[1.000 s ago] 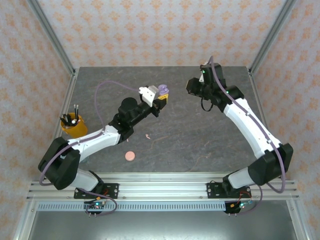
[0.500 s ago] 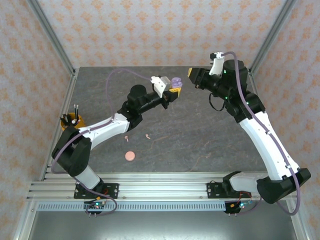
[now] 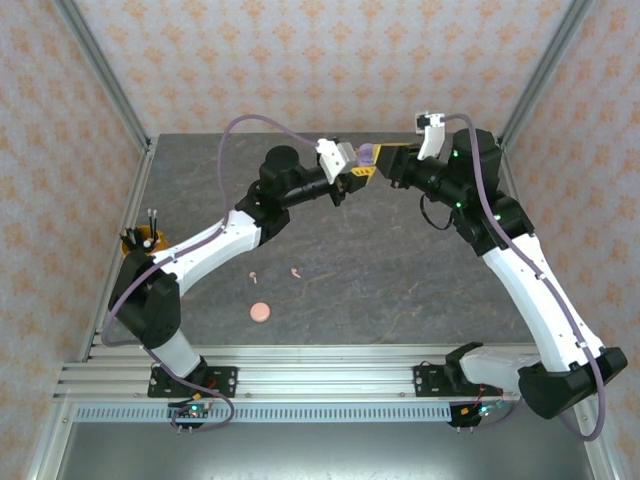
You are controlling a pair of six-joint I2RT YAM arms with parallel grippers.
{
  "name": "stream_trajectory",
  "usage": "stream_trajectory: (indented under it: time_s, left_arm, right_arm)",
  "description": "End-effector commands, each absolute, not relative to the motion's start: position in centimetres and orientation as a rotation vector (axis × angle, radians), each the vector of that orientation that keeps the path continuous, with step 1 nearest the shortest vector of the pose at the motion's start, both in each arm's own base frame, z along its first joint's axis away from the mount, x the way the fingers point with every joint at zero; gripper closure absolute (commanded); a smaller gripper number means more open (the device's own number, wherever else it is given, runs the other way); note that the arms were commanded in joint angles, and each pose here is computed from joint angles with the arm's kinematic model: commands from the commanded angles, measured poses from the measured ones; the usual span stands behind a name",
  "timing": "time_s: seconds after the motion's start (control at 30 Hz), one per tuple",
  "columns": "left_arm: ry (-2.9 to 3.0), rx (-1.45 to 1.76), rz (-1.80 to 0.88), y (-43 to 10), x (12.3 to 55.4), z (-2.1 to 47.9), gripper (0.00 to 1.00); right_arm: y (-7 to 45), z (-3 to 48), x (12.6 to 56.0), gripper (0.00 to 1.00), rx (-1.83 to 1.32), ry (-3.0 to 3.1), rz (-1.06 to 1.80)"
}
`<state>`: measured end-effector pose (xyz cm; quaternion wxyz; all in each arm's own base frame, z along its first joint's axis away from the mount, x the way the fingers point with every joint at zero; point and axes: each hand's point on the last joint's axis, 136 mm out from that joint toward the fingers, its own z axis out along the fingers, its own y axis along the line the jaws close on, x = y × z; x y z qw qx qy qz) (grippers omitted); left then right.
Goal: Insert the wireless bluetooth earbuds into the charging case
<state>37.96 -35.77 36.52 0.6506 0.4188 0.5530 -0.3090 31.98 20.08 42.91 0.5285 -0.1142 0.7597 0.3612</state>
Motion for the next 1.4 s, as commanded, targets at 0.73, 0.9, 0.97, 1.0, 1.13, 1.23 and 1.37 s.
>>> stream_trajectory:
  time_s: [0.73, 0.9, 0.97, 1.0, 1.13, 1.23, 1.37]
  left_arm:
    - [1.205, 0.992, -0.719, -36.6, 37.6, 38.2, 1.0]
    - [1.202, 0.986, -0.718, -36.4, 37.5, 38.5, 1.0]
    - [1.202, 0.986, -0.718, -36.4, 37.4, 38.5, 1.0]
    - [1.201, 0.986, -0.718, -36.3, 37.4, 38.5, 1.0]
    - [1.195, 0.983, -0.723, -36.3, 37.2, 38.8, 1.0]
    - [1.19, 0.982, -0.725, -36.3, 37.1, 39.0, 1.0]
    - [1.187, 0.98, -0.728, -36.2, 37.0, 39.2, 1.0]
  right_arm:
    - [19.4, 41.6, 33.2, 0.8, -0.279, 1.812, 0.74]
    - [19.7, 41.0, 33.9, 0.8, -0.276, 1.829, 0.744]
    - [19.8, 40.8, 34.1, 0.8, -0.275, 1.835, 0.743]
    - [19.8, 40.7, 34.2, 0.8, -0.271, 1.838, 0.743]
    - [19.7, 40.3, 34.5, 0.8, -0.26, 1.846, 0.731]
    - [19.5, 40.0, 34.8, 0.81, -0.246, 1.852, 0.713]
    - [19.4, 39.9, 35.0, 0.81, -0.241, 1.855, 0.703]
